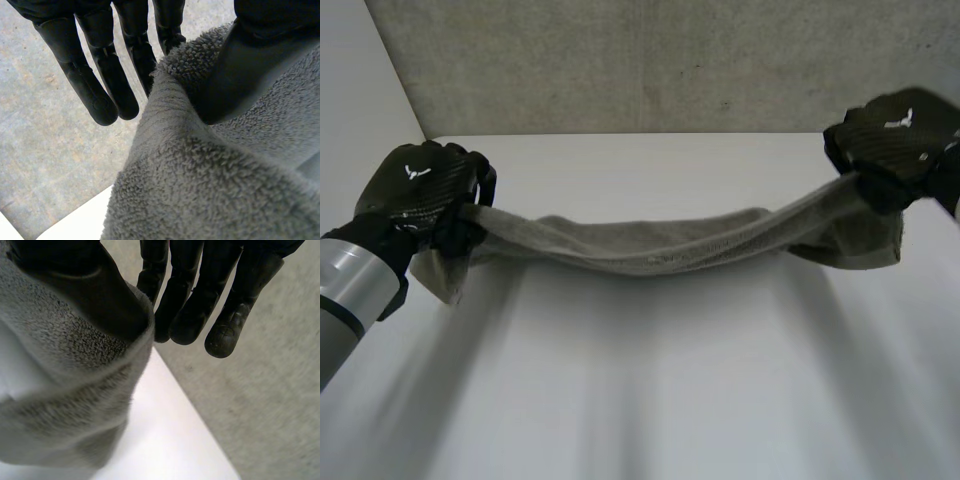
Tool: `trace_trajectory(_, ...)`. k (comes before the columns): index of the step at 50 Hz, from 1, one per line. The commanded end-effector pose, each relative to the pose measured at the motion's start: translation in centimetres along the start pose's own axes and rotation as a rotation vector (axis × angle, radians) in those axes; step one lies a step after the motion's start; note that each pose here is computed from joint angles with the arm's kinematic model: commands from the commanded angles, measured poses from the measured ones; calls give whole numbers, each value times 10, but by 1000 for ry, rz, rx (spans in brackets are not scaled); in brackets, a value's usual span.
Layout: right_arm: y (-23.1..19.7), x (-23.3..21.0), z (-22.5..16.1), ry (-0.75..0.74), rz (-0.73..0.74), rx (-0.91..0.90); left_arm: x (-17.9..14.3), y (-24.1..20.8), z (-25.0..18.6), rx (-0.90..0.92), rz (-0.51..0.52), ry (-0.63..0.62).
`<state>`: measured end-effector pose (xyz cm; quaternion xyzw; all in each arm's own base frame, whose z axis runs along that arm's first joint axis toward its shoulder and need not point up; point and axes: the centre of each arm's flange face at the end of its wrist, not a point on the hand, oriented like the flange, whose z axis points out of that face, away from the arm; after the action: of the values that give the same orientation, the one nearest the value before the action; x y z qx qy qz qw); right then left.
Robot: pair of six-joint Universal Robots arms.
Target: Fold the towel.
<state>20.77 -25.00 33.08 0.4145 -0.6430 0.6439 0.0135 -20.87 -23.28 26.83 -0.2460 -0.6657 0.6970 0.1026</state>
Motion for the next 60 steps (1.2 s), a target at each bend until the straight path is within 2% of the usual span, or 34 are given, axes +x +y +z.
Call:
trace_trajectory(1, -8, 6, 0, -20, -113, -21, -4, 2, 4, -15, -3, 16)
trace_trajectory(4, 3, 2, 10, -47, -116, -60, -3, 23, 15, -80, -18, 30)
trace_trajectory(9, 49, -16, 50, -149, -144, -191, -7, 70, 51, -222, -59, 51)
trace_trajectory(14, 68, -36, 73, -201, -167, -245, -8, 92, 68, -292, -82, 66)
trace_trajectory(21, 90, -47, 98, -231, -163, -262, -10, 94, 90, -274, -74, 72)
trace_trajectory(26, 95, -45, 123, -179, -197, -212, -12, 89, 114, -222, -55, 74)
trace_trajectory(29, 80, -33, 142, -93, -233, -110, -18, 73, 136, -146, -27, 37)
trace_trajectory(31, 39, -10, 157, 48, -273, 65, -21, 56, 148, -85, -11, 6)
trace_trajectory(32, 39, -10, 157, 48, -273, 66, -26, 33, 158, -11, 5, -27)
trace_trajectory(33, 14, 4, 160, 133, -279, 170, -29, 6, 165, 69, 21, -62)
trace_trajectory(34, 13, 4, 160, 134, -279, 171, -29, 6, 165, 69, 21, -62)
trace_trajectory(36, -44, 36, 150, 297, -223, 413, -33, -54, 169, 263, 26, -120)
trace_trajectory(37, -44, 36, 150, 298, -222, 415, -33, -54, 169, 264, 26, -120)
trace_trajectory(39, -101, 72, 114, 418, -134, 655, -38, -121, 155, 510, 4, -156)
trace_trajectory(40, -102, 73, 114, 419, -134, 657, -38, -122, 155, 512, 4, -157)
trace_trajectory(41, -121, 85, 96, 445, -99, 743, -43, -148, 144, 621, -18, -166)
trace_trajectory(42, -132, 90, 85, 433, -68, 788, -43, -148, 144, 622, -18, -166)
trace_trajectory(44, -132, 93, 83, 403, -55, 789, -52, -176, 130, 762, -83, -156)
trace_trajectory(47, -124, 96, 86, 327, -87, 754, -54, -185, 125, 822, -132, -121)
trace_trajectory(48, -124, 96, 86, 327, -88, 754, -54, -185, 125, 822, -132, -121)
trace_trajectory(50, -113, 82, 94, 232, -135, 690, -56, -180, 126, 808, -138, -108)
trace_trajectory(52, -106, 73, 99, 196, -167, 655, -61, -152, 132, 718, -135, -94)
trace_trajectory(53, -106, 73, 99, 196, -167, 654, -61, -152, 132, 718, -135, -94)
trace_trajectory(55, -95, 54, 104, 154, -236, 585, -61, -113, 137, 608, -140, -77)
trace_trajectory(58, -74, 35, 112, 101, -305, 505, -58, -93, 137, 550, -149, -62)
trace_trajectory(60, -59, 24, 118, 61, -325, 461, -53, -50, 137, 430, -170, -31)
